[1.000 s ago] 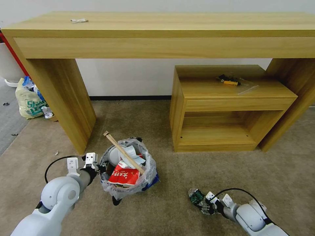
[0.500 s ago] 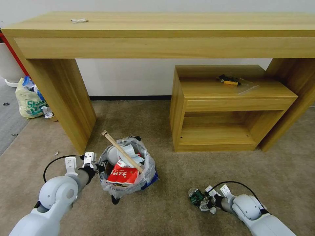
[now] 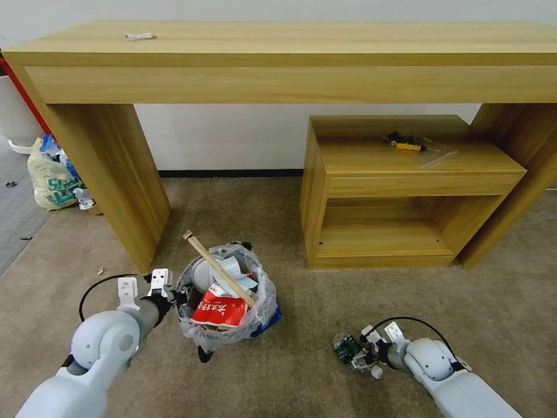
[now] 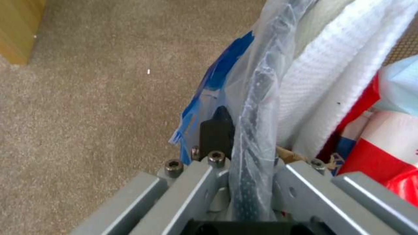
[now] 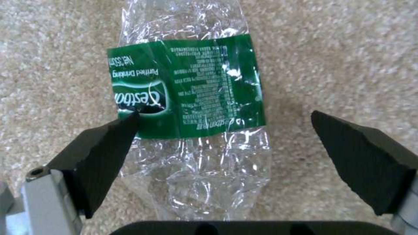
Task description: Pick up the trash bin and place the garbage on the floor into it.
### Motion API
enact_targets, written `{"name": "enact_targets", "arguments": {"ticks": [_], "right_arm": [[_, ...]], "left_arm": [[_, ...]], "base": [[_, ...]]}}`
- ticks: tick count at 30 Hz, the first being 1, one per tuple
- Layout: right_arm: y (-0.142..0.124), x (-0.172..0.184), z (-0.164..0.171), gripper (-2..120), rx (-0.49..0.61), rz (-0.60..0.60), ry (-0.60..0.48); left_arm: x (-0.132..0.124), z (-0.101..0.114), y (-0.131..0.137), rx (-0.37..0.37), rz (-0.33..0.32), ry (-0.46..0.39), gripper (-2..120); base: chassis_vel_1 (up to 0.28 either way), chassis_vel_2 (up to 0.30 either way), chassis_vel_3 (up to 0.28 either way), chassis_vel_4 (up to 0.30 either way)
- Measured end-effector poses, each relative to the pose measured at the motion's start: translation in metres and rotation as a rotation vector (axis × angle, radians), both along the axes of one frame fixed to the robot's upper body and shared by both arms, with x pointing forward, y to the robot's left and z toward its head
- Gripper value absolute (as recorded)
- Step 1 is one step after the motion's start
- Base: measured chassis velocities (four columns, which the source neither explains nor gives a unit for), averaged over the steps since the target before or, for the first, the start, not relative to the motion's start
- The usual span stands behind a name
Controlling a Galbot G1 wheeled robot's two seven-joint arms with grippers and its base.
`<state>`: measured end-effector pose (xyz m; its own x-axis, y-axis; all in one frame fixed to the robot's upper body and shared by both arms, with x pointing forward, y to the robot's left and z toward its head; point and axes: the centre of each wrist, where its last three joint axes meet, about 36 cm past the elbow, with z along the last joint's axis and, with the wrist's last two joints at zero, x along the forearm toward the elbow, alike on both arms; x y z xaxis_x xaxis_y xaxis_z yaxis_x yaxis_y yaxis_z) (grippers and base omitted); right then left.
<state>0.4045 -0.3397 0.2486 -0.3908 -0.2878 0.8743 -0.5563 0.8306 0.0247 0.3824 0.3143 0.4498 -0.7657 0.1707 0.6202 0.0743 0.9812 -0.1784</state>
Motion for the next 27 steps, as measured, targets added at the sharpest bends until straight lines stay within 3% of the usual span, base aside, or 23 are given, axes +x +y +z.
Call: {"name": "enact_targets", "arguments": {"ticks": [17, 23, 24, 27], "right_arm": [[0.014, -0.007, -0.015, 99, 0.040, 0.007, -0.004], [0.012, -0.009, -0.015, 84, 0.041, 0.003, -0.012], [0.011, -0.009, -0.015, 77, 0.039, 0.002, -0.017], [0.011, -0.009, -0.015, 73, 0.037, 0.002, -0.022]], "left_arm": [[-0.004, 0.004, -0.002, 0.007, -0.010, -0.001, 0], [-0.004, 0.004, -0.003, 0.008, -0.010, -0.002, 0], [-0.005, 0.004, -0.003, 0.007, -0.010, -0.002, 0], [-0.004, 0.004, -0.004, 0.007, -0.010, -0.003, 0]], "base": [[0.000, 0.000, 0.000, 0.000], [0.000, 0.000, 0.000, 0.000], [0.000, 0.000, 0.000, 0.000], [0.000, 0.000, 0.000, 0.000]]}}
